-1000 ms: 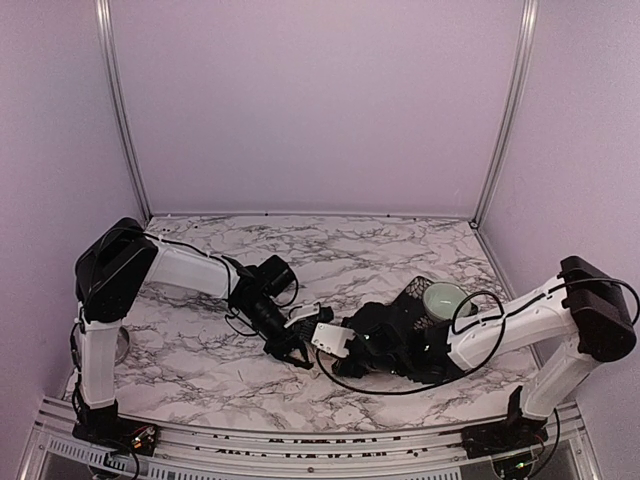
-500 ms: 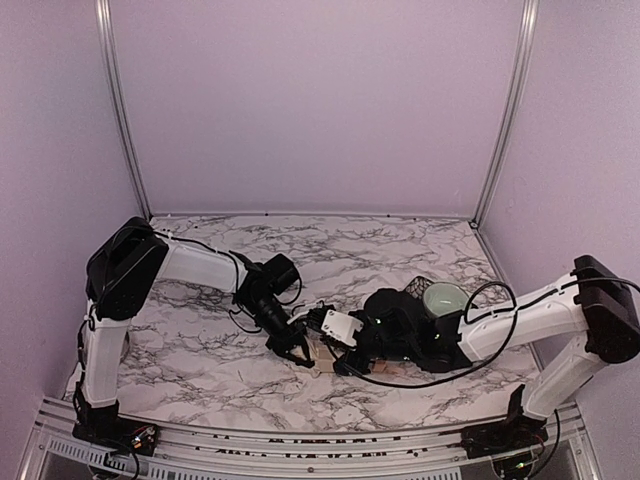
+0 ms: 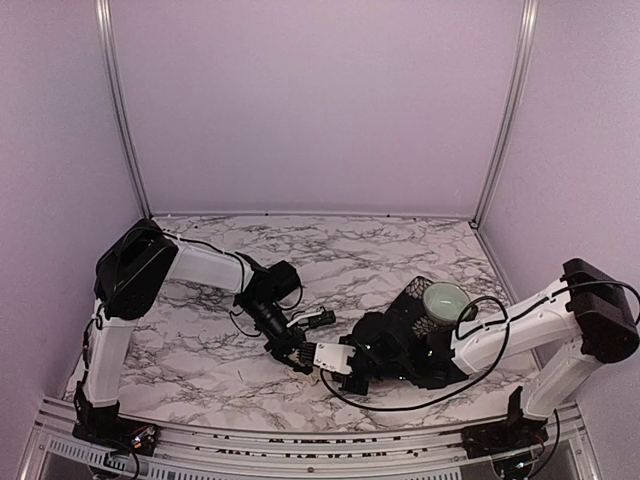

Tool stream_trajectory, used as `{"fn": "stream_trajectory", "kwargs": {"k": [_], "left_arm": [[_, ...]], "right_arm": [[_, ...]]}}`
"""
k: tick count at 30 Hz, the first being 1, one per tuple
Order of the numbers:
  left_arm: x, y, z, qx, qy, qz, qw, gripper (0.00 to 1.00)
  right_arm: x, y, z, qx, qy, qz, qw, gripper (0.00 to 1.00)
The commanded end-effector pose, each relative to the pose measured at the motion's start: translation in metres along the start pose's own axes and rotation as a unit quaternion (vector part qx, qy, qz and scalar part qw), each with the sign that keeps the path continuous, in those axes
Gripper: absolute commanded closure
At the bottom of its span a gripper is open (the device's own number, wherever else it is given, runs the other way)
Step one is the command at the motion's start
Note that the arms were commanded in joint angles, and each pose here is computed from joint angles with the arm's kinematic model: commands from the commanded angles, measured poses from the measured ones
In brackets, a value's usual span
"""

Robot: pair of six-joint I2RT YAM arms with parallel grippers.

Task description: Put away the umbrella

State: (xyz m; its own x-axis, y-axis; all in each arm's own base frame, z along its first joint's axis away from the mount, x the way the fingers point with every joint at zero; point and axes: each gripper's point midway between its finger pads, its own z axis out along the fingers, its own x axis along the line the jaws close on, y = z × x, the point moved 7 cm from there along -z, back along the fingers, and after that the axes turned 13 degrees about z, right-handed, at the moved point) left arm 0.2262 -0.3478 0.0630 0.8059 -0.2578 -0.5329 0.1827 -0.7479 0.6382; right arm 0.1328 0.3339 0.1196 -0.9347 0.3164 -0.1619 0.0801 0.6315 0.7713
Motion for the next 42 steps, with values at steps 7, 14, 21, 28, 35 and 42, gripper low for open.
{"fn": "stream_trajectory", "kwargs": {"k": [7, 14, 21, 28, 35, 42], "left_arm": [[0.021, -0.065, 0.011, 0.133, 0.049, -0.092, 0.986, 1.00], [0.020, -0.066, 0.010, 0.137, 0.052, -0.089, 0.985, 1.00], [0.018, -0.066, 0.009, 0.138, 0.052, -0.084, 0.986, 1.00], [0.016, -0.063, 0.005, 0.143, 0.063, -0.073, 0.985, 0.90], [0.010, -0.030, -0.025, 0.126, 0.185, -0.002, 0.975, 0.46], [-0.028, 0.006, -0.055, 0.083, 0.291, 0.132, 0.944, 0.01]], "right_arm": [[0.012, -0.048, 0.011, 0.115, -0.036, -0.084, 0.989, 1.00], [0.013, -0.060, 0.013, 0.161, -0.072, -0.120, 0.977, 0.97], [0.018, -0.054, 0.007, 0.150, -0.075, -0.121, 0.978, 0.89], [0.021, -0.012, -0.015, 0.075, -0.052, -0.090, 0.992, 0.88], [0.009, 0.042, -0.070, -0.075, -0.049, -0.025, 0.996, 0.82], [-0.035, 0.070, -0.111, -0.151, -0.054, 0.074, 0.984, 0.46]]}}
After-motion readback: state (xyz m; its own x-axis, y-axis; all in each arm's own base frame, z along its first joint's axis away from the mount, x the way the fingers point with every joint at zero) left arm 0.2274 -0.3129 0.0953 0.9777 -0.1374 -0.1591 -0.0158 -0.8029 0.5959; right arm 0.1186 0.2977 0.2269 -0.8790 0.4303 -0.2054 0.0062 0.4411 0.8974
